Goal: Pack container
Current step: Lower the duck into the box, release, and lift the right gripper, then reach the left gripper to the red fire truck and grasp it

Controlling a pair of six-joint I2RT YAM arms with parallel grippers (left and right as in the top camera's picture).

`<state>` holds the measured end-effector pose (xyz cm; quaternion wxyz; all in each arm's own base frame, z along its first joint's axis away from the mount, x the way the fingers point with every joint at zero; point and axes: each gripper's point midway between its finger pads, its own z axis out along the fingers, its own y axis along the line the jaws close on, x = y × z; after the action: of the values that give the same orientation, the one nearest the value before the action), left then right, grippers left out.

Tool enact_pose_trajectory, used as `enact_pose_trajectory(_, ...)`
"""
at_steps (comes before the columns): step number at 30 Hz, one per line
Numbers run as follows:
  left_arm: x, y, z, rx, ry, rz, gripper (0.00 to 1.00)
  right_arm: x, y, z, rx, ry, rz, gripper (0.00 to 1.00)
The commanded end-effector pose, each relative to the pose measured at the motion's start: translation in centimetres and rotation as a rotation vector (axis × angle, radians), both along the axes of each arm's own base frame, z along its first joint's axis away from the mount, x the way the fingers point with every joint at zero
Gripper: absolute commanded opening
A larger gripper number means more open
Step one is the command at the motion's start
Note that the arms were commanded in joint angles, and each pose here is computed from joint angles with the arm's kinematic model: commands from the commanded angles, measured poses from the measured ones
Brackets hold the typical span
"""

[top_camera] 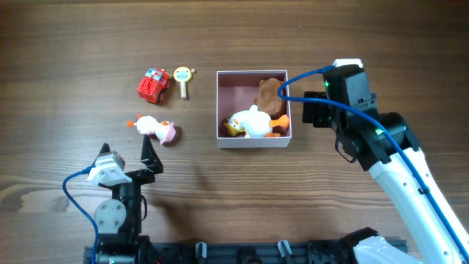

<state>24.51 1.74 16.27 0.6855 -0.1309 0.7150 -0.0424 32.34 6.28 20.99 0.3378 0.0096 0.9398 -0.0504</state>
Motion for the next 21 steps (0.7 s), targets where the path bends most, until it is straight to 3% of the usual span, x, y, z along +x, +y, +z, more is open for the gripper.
enact_pose_trajectory(1,0.0,-0.3,-0.2,0.019,0.003,-0.017,1.0,0.3,-0.1,1.0,0.015,-0.029,-0.02,0.99)
enact_pose_trajectory(18,0.1,-0.3,0.1,0.019,-0.011,-0.015,1.0,0.3,-0.1,1.0,0.016,-0.03,-0.02,0.99)
enact_pose_trajectory(21,0.2,-2.4,0.5,0.013,-0.025,-0.137,1.0,0.3,-0.1,1.0,0.015,-0.029,-0.02,1.0)
